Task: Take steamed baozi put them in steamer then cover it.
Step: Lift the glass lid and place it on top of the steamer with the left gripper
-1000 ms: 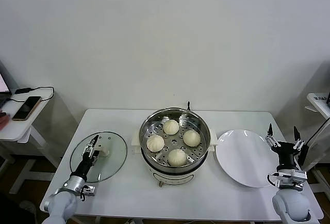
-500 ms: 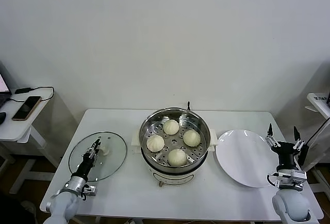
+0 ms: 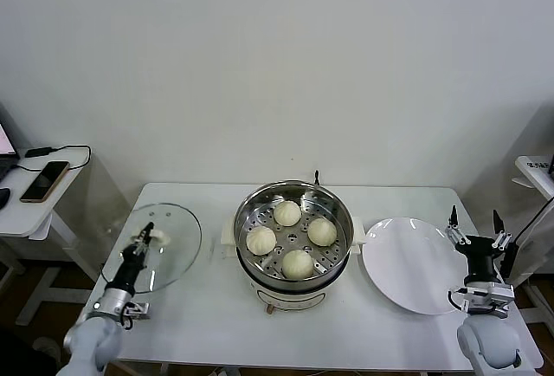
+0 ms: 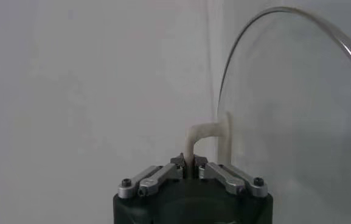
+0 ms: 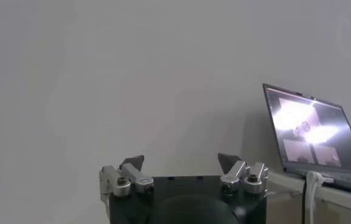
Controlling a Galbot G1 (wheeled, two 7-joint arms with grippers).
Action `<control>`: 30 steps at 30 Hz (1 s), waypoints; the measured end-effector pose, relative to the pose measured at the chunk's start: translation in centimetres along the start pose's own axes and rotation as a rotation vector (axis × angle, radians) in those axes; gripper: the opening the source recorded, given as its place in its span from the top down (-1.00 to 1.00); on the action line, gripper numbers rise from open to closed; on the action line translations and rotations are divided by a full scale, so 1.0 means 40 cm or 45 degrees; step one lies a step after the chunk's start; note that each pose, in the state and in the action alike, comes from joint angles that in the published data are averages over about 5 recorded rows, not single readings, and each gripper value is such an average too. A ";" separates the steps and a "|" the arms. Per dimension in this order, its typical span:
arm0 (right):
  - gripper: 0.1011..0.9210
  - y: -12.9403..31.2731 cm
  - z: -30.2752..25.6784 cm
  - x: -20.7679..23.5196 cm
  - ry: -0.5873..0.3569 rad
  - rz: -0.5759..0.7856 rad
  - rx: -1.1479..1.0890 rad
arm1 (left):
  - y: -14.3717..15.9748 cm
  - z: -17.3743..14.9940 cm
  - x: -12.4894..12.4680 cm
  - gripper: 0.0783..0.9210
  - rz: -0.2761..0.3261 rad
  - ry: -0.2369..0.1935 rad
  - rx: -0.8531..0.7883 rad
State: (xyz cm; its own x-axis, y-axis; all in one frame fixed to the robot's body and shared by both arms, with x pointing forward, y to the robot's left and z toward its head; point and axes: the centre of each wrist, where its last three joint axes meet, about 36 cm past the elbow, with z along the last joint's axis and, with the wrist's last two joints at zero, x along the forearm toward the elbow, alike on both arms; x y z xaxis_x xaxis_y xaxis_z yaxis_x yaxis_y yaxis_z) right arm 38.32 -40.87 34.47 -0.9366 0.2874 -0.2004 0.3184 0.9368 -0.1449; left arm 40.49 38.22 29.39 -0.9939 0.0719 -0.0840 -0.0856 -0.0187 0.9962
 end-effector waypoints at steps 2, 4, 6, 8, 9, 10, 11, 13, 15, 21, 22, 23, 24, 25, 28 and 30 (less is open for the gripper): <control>-0.76 0.001 0.000 -0.001 0.003 0.000 0.002 | 0.050 -0.010 -0.006 0.74 -0.057 0.020 0.018; -0.76 0.002 0.000 -0.002 0.005 -0.001 0.003 | 0.105 -0.028 -0.013 0.74 -0.121 0.035 0.036; -0.76 0.004 0.001 -0.002 0.007 0.000 0.004 | 0.164 -0.052 -0.020 0.74 -0.186 0.043 0.056; -0.76 0.004 0.001 -0.001 0.008 0.000 0.004 | 0.222 -0.083 -0.023 0.74 -0.242 0.039 0.076; -0.76 0.004 0.001 -0.001 0.008 0.001 0.004 | 0.250 -0.101 -0.023 0.74 -0.266 0.034 0.086; -0.76 0.004 0.001 -0.001 0.008 0.000 0.006 | 0.276 -0.120 -0.021 0.74 -0.287 0.025 0.096; -0.76 0.004 0.002 -0.001 0.009 -0.001 0.007 | 0.301 -0.140 -0.018 0.74 -0.305 0.013 0.106; -0.76 0.004 0.004 -0.001 0.010 -0.003 0.011 | 0.346 -0.186 -0.011 0.74 -0.332 -0.015 0.130; -0.76 0.006 0.008 0.000 0.013 -0.004 0.012 | 0.379 -0.238 -0.004 0.74 -0.344 -0.046 0.160; -0.76 0.019 0.023 0.006 0.022 -0.006 0.007 | 0.429 -0.406 0.011 0.74 -0.309 -0.130 0.249; -0.76 0.021 0.026 0.008 0.024 -0.008 0.008 | 0.433 -0.434 0.012 0.74 -0.297 -0.140 0.258; -0.76 0.024 0.029 0.009 0.026 -0.009 0.008 | 0.437 -0.460 0.012 0.74 -0.283 -0.149 0.265; -0.76 0.026 0.032 0.010 0.028 -0.010 0.007 | 0.440 -0.487 0.012 0.74 -0.268 -0.157 0.272; -0.76 0.029 0.034 0.011 0.030 -0.011 0.006 | 0.442 -0.512 0.012 0.74 -0.252 -0.165 0.276; -0.76 0.036 0.041 0.011 0.033 -0.010 0.000 | 0.449 -0.581 0.010 0.74 -0.206 -0.183 0.280; -0.76 0.041 0.045 0.011 0.034 -0.008 -0.004 | 0.452 -0.621 0.008 0.74 -0.174 -0.195 0.276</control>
State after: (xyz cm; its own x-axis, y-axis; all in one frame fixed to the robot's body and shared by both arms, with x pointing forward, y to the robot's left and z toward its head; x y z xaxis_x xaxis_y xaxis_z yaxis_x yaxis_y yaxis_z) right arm 38.70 -39.58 32.40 -0.9423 0.2863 -0.1736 0.3118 0.9393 -0.1433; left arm 36.88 13.14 46.74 -0.9506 0.2088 -0.2296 -0.1847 0.2138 0.9593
